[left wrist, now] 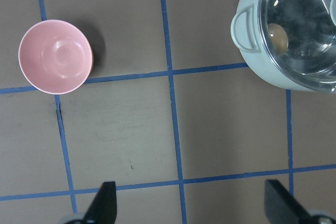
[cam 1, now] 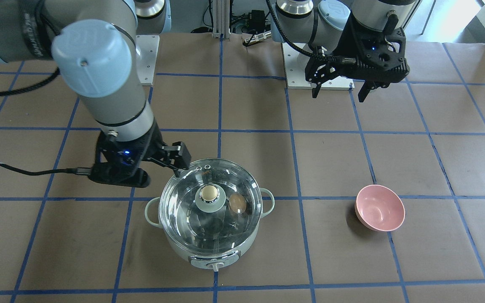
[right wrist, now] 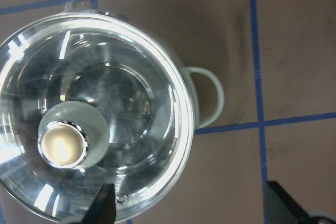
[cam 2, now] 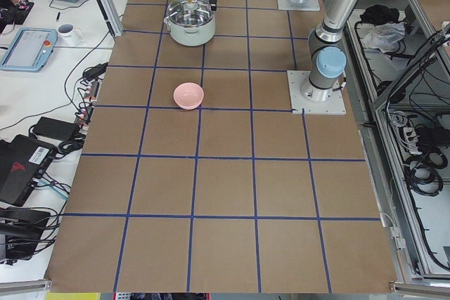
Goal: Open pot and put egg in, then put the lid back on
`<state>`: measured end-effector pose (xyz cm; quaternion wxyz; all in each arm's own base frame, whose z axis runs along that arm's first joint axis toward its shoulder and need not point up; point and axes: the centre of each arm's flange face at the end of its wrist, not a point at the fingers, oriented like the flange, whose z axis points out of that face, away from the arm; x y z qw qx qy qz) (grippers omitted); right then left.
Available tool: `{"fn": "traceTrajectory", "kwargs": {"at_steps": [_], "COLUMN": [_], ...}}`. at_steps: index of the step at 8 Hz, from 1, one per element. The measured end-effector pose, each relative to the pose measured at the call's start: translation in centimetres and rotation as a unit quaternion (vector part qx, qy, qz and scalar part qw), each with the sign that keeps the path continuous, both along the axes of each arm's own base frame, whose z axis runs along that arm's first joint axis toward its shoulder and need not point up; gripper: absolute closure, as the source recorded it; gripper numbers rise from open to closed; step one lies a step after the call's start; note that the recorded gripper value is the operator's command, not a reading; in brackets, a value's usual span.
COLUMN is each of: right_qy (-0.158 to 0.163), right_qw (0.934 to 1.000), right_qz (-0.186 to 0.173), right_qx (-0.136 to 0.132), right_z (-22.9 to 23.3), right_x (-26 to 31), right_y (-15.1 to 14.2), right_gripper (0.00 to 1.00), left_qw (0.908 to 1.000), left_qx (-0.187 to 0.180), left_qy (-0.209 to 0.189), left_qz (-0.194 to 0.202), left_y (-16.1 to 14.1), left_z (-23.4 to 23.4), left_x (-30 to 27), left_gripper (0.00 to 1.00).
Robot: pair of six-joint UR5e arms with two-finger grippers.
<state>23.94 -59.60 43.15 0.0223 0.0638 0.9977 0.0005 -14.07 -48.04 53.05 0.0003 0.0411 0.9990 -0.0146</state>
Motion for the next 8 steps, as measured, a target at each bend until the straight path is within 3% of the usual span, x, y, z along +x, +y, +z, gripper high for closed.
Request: {"fn": "traceTrajectory", "kwargs": {"at_steps": [2, 4, 8], "right_qy": [0.025, 0.053, 0.062], "right_qw": [0.9996, 0.9985, 0.9979], "right_qz": [-0.008, -0.010, -0.007], "right_qx": [-0.007, 0.007, 0.020], "right_z": [3.1, 5.0, 5.3], "right_x": [-7.7, -13.2, -14.7], "right_y": [0.9, 2.8, 4.2], "right_gripper": [0.00, 0.00, 0.00], "left_qw": [1.0000, 1.0000, 1.0000], "left_qx": [0.000, 0.000, 0.000], "left_qy": [0.000, 0.000, 0.000], "left_qz": [0.000, -0.001, -0.001], "left_y": [0.0, 0.0, 0.0], "left_z": [0.0, 0.0, 0.0], "left_x": [0.0, -0.1, -0.1], "left_gripper": [0.00, 0.00, 0.00]}}
